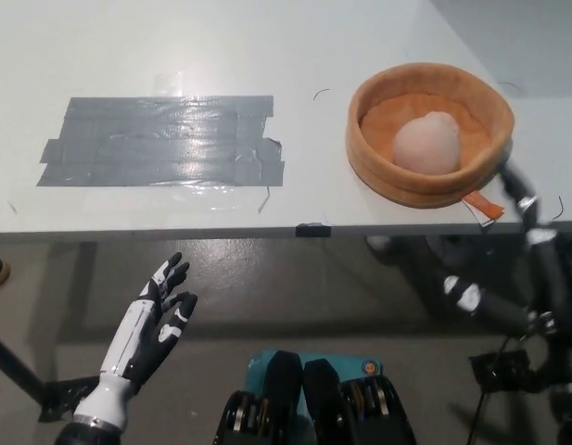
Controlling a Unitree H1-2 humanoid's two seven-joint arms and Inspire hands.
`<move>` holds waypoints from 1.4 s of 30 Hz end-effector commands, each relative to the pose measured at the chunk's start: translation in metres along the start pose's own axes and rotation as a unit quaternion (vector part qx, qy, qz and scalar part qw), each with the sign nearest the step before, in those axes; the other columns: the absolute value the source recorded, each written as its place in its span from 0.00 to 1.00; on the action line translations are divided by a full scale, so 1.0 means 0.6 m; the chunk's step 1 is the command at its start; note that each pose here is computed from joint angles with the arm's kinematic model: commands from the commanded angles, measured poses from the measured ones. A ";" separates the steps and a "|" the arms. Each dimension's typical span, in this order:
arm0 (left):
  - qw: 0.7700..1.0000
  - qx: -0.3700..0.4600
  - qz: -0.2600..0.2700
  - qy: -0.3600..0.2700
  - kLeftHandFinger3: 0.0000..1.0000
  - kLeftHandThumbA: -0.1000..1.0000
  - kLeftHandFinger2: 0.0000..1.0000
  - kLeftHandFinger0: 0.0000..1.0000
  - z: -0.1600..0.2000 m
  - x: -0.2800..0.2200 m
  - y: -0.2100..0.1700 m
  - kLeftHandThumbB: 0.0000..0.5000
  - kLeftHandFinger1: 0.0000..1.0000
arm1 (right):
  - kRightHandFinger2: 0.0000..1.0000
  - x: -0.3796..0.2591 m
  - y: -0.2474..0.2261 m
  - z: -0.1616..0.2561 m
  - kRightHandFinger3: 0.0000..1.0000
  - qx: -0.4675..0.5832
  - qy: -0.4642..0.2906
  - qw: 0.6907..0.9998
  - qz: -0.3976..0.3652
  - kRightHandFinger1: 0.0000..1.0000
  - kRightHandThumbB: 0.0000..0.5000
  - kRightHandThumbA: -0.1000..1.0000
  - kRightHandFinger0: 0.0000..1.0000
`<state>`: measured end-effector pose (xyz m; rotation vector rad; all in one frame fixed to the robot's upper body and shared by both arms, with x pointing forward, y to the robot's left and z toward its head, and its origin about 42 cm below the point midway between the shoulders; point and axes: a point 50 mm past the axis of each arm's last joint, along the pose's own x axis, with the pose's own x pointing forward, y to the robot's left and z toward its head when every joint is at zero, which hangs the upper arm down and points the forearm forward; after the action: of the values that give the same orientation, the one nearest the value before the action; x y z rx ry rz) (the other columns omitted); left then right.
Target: An emotional support dumpling is kept in a soft plate infront in the middle of the desk infront of the robot. The robot extends its right arm to pick up the dumpling and hands it to a person
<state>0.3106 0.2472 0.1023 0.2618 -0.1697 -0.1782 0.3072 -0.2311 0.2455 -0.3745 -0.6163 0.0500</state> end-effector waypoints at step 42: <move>1.000 0.001 -0.015 -0.024 1.00 0.81 1.00 0.96 0.006 -0.028 -0.012 0.64 1.00 | 1.00 0.472 0.058 -0.125 1.00 -0.251 0.348 0.818 0.382 1.00 0.79 0.93 1.00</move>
<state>0.2896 0.2451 0.0880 0.2570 -0.1426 -0.1919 0.5773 -0.1764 0.3044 -1.0146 0.3655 0.5026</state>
